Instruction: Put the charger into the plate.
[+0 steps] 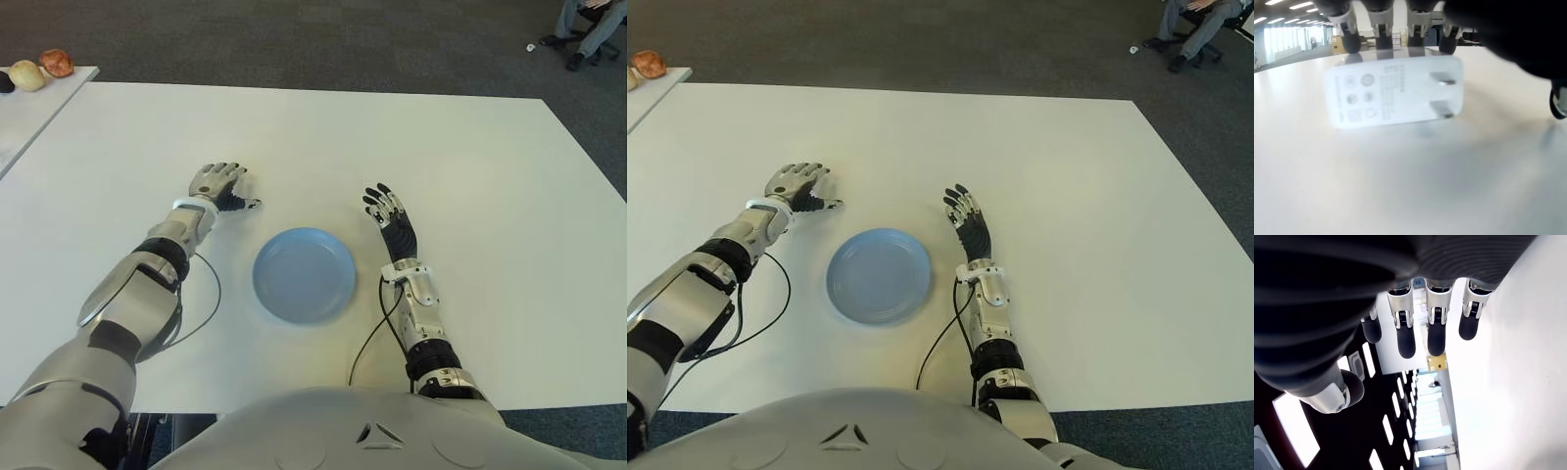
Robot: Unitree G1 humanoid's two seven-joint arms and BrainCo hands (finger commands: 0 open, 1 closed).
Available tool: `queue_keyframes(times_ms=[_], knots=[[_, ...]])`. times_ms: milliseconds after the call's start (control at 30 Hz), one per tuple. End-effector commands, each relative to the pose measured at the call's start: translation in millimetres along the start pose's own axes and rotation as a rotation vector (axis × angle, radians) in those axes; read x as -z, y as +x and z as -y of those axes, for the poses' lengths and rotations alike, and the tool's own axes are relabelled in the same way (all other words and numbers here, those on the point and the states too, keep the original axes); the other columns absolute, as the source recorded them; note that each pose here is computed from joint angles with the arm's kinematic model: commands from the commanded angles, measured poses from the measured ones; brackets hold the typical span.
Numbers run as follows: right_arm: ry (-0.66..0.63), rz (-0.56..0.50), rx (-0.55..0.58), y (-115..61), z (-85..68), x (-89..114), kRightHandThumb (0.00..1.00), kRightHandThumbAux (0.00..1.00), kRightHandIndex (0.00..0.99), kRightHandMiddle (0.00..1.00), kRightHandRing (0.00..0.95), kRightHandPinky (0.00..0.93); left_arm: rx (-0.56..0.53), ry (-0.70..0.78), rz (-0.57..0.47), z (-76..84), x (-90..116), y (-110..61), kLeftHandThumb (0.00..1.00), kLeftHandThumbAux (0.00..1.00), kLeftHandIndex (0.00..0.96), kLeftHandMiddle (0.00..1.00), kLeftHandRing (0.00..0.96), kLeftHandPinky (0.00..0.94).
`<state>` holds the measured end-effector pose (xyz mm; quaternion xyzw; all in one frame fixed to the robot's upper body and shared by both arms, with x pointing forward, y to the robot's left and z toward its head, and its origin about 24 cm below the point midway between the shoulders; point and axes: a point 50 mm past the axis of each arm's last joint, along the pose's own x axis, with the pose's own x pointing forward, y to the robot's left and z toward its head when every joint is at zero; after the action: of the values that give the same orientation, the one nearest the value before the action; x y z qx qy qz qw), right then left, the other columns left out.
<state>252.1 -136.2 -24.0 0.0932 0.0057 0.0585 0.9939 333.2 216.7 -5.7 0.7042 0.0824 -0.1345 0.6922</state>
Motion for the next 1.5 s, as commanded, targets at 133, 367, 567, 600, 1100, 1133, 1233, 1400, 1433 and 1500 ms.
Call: queue_keyframes(times_ms=[133, 367, 567, 600, 1100, 1133, 1233, 1400, 1433, 1500], knots=[[0.040, -0.171, 0.045, -28.2, 9.9, 33.0, 0.003, 0.593, 0.118, 0.203, 0.161, 0.138, 0.205, -0.125, -0.087, 51.4, 6.4, -21.3, 0.075, 0.272, 0.000, 0.000, 0.000, 0.000], [0.042, -0.166, 0.039, -29.2, 11.4, 32.5, 0.011, 0.605, 0.124, 0.206, 0.163, 0.141, 0.219, -0.235, -0.139, 60.3, 7.5, -25.9, 0.073, 0.278, 0.000, 0.000, 0.000, 0.000], [0.042, -0.162, 0.035, -30.4, 13.2, 32.1, 0.018, 0.615, 0.132, 0.211, 0.169, 0.155, 0.242, -0.317, -0.200, 67.1, 8.6, -28.9, 0.078, 0.289, 0.000, 0.000, 0.000, 0.000], [0.042, -0.162, 0.034, -30.4, 13.3, 32.1, 0.019, 0.617, 0.132, 0.211, 0.171, 0.157, 0.244, -0.326, -0.207, 67.6, 8.8, -29.1, 0.078, 0.293, 0.000, 0.000, 0.000, 0.002], [0.041, -0.154, 0.036, -31.2, 12.8, 31.0, 0.013, 0.632, 0.133, 0.216, 0.177, 0.164, 0.239, -0.329, -0.194, 64.2, 22.8, -33.3, 0.075, 0.326, 0.000, 0.000, 0.000, 0.010], [0.041, -0.153, 0.037, -31.2, 12.6, 31.0, 0.012, 0.633, 0.134, 0.218, 0.178, 0.165, 0.227, -0.337, -0.171, 60.1, 25.3, -32.9, 0.073, 0.330, 0.000, 0.000, 0.000, 0.008], [0.041, -0.152, 0.039, -31.4, 12.4, 30.8, 0.008, 0.634, 0.136, 0.221, 0.180, 0.165, 0.207, -0.346, -0.113, 51.3, 29.2, -32.7, 0.067, 0.344, 0.000, 0.000, 0.000, 0.004], [0.042, -0.153, 0.043, -30.7, 11.1, 30.5, 0.004, 0.635, 0.135, 0.222, 0.182, 0.167, 0.185, -0.325, 0.032, 37.7, 34.4, -39.5, 0.061, 0.361, 0.000, 0.000, 0.000, 0.000], [0.042, -0.155, 0.044, -30.4, 10.7, 30.5, 0.002, 0.634, 0.133, 0.222, 0.181, 0.164, 0.183, -0.318, 0.060, 35.5, 35.9, -42.1, 0.060, 0.362, 0.000, 0.000, 0.000, 0.000], [0.041, -0.159, 0.044, -29.9, 10.3, 30.5, 0.001, 0.633, 0.132, 0.221, 0.180, 0.161, 0.185, -0.302, 0.102, 33.8, 38.5, -47.0, 0.058, 0.363, 0.000, 0.000, 0.000, 0.000]])
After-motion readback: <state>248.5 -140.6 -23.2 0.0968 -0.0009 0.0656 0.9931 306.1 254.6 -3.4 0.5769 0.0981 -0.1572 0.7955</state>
